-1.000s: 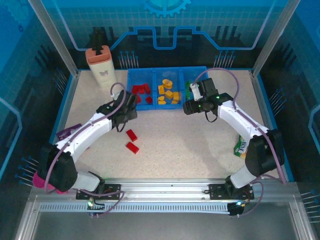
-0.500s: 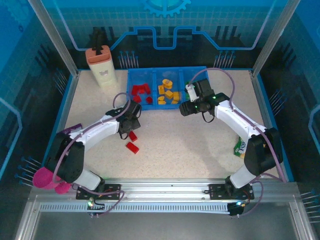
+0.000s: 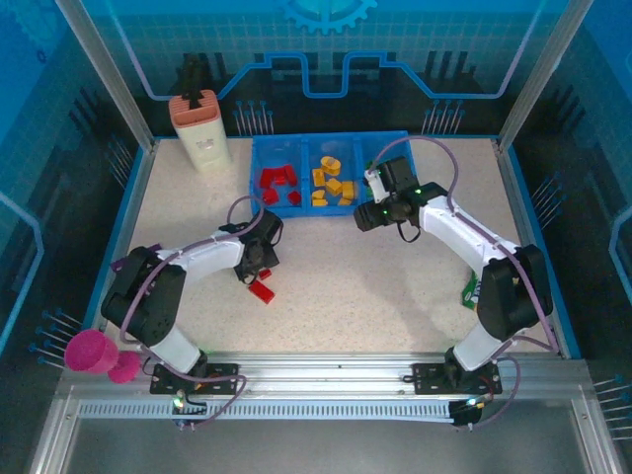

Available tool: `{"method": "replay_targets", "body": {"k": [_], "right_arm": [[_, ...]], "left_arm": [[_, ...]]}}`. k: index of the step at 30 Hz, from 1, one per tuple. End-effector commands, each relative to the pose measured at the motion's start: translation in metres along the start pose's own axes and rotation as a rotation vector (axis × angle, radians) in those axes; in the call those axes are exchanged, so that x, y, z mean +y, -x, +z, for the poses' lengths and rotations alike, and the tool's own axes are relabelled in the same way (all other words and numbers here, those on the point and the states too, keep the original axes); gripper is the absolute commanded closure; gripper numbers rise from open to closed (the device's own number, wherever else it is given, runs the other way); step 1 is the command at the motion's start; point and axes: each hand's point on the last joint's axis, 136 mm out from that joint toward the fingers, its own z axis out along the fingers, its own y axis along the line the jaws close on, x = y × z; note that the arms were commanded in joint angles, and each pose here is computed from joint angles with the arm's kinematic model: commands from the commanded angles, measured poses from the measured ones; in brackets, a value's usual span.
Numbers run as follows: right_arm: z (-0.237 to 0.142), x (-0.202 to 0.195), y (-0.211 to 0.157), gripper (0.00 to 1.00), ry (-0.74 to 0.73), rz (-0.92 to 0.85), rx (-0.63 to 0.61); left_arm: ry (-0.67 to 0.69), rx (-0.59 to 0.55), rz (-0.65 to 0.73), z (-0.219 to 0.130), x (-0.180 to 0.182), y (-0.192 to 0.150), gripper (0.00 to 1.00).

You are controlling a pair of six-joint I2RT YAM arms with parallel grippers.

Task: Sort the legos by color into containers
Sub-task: Pick up the lego from the center of the table, then place the lego in the container.

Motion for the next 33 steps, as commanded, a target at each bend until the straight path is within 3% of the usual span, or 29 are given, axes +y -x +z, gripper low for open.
{"method": "replay_targets", "body": {"k": [1, 6, 12, 21, 25, 33], "right_arm": [[0.000, 0.002, 0.005, 0.25, -0.008, -0.023, 0.004], [0.002, 0.000, 0.004, 0.26, -0.023, -0.028, 0.013], [-0.001, -0.004, 0.005, 0.26, -0.045, -0.030, 0.011], [-0.005, -0.007, 0.003, 0.26, -0.062, -0.031, 0.002], [-0.008, -0.008, 0.007, 0.26, -0.067, -0.039, -0.013], [-0.012, -0.009, 0.005, 0.25, -0.062, -0.014, -0.045]], "left_arm": [[-0.008, 0.033, -0.007, 0.011, -0.003, -0.008, 0.44], [-0.021, 0.058, -0.006, 0.018, -0.007, -0.013, 0.62], [-0.064, 0.033, 0.022, 0.006, -0.022, 0.000, 0.73], [-0.171, -0.210, 0.140, -0.064, -0.092, 0.104, 0.75], [-0.181, -0.269, 0.130, -0.062, -0.104, 0.136, 0.75], [-0.211, -0.318, 0.103, -0.026, -0.146, 0.181, 0.76]]}}
